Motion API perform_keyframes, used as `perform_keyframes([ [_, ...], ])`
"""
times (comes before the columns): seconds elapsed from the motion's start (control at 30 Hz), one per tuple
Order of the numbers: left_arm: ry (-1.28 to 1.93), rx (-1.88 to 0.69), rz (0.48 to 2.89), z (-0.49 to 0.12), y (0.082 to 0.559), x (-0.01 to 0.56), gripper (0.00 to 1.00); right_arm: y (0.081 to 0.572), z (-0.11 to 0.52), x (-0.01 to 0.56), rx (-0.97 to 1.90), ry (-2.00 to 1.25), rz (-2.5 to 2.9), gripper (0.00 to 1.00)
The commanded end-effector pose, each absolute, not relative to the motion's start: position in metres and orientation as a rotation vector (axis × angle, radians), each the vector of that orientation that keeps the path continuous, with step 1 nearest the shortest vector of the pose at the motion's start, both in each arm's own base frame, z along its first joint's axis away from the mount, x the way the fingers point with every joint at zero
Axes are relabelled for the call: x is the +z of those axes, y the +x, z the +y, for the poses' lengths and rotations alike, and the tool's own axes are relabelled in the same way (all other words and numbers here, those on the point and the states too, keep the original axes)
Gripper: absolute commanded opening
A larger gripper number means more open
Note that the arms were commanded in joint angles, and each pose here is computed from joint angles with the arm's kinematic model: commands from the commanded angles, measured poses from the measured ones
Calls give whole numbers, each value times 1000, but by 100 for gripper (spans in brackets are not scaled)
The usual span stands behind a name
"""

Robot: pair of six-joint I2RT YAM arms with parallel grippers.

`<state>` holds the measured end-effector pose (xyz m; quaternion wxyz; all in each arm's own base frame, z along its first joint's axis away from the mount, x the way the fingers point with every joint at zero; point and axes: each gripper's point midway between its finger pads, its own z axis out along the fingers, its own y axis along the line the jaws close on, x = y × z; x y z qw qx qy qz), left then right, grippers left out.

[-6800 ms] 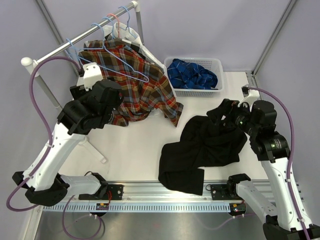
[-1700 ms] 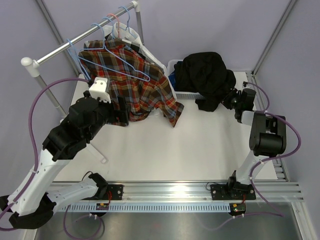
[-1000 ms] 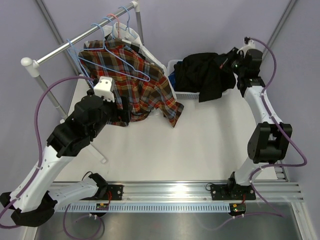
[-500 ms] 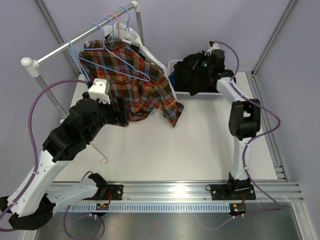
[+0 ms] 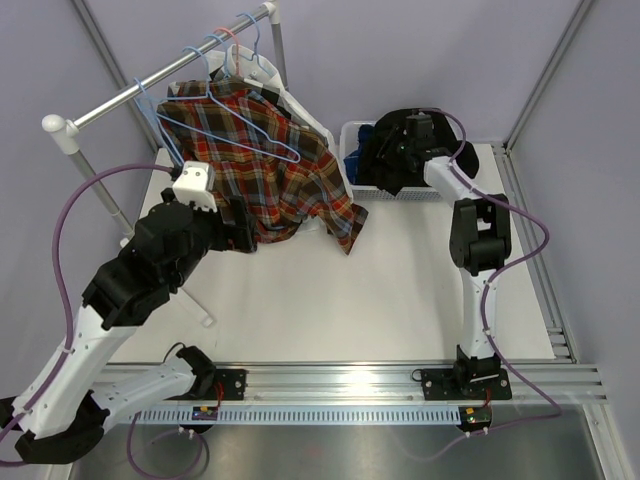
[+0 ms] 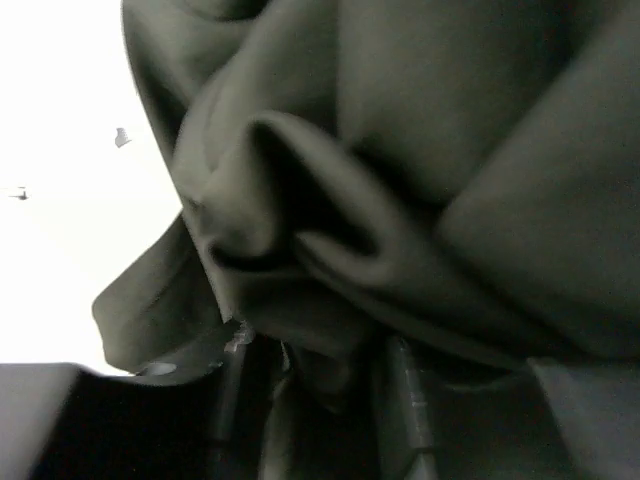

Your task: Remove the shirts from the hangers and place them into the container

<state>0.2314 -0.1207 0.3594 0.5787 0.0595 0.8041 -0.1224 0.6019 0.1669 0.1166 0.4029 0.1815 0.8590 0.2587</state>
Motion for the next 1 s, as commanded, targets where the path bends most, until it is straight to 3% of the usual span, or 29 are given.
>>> perform_keyframes([
  [0.0,115,-295,1836,-121,237,372,99,603,141,144,538,430,2174,56],
  [0.17,127,-291,1827,-122,238,377,99,592,132,222,472,281,2104,75],
  [0.37,148,-285,1831,-125,240,376,99,545,122,271,452,231,2058,77],
  [0.73,163,-296,1837,-128,239,374,99,485,130,192,566,335,2228,63],
  [0.97,149,-291,1828,-122,235,374,99,518,130,164,587,387,2226,60],
])
